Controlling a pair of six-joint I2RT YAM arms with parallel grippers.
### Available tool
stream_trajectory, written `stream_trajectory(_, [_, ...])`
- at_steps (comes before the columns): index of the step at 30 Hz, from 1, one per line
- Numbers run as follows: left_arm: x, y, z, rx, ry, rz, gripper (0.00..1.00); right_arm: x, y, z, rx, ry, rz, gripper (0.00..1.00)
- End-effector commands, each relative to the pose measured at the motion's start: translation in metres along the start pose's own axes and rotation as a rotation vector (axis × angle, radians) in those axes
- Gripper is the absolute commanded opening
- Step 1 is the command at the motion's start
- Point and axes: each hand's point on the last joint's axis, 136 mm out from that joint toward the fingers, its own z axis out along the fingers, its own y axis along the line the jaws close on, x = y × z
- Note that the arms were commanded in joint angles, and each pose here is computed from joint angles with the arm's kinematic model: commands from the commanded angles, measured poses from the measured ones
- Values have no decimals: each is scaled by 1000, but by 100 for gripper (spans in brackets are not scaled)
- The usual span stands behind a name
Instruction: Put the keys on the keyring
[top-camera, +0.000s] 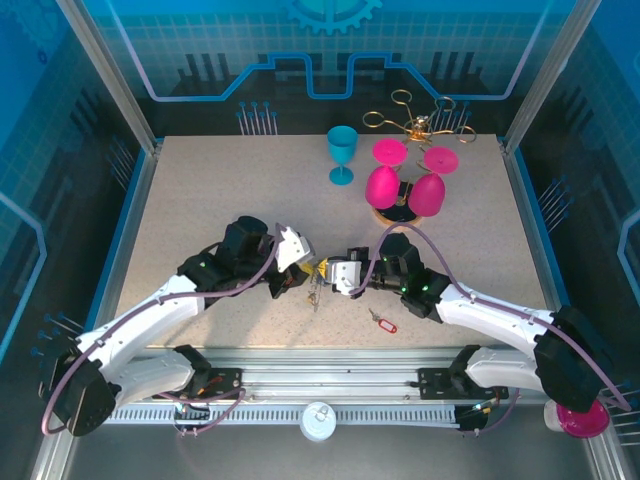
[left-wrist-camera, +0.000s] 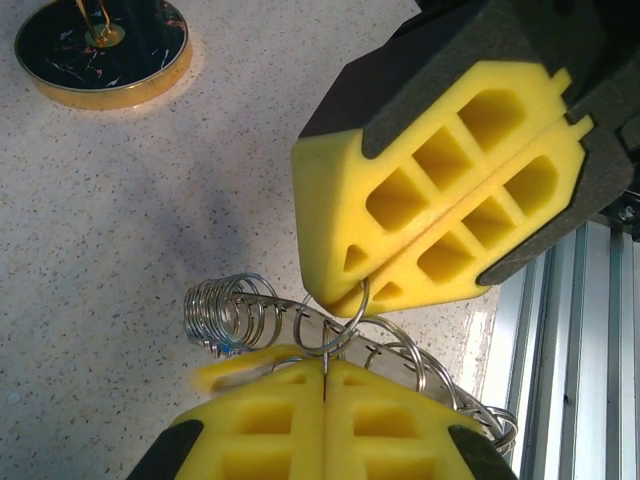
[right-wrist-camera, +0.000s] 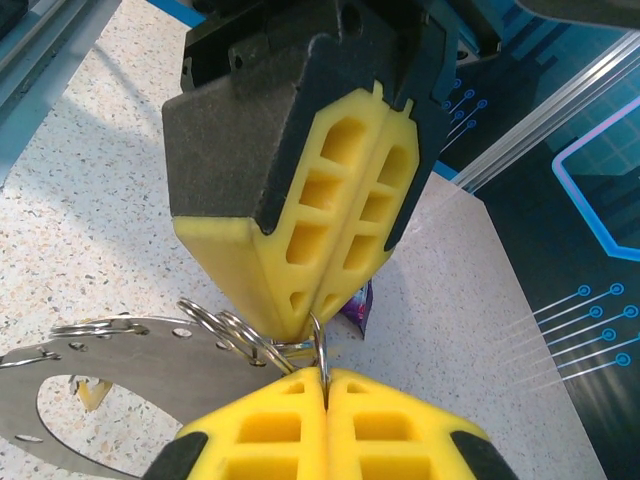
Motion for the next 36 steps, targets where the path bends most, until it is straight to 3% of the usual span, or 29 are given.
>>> stream_trajectory(1, [-5,-5,-4,26,-37,31,0,-18,-4,-2,20,-59,-21,0])
stream_trajectory(15, [1,10,0,-24,-12,-41,0,-25,2,-8,0,-96,-32,0])
stream_trajectory(26, [3,9,5,18,-1,-72,0,-30,6,-11,-17,-122,-30,0])
stream_trajectory(32, [3,7,2,22,-4,-67,29,-30,3,-11,-5,-141,-4,0])
stream_trajectory(36, [4,6,-5,3,-8,-24,40,-27,0,-13,0,-153,23,0])
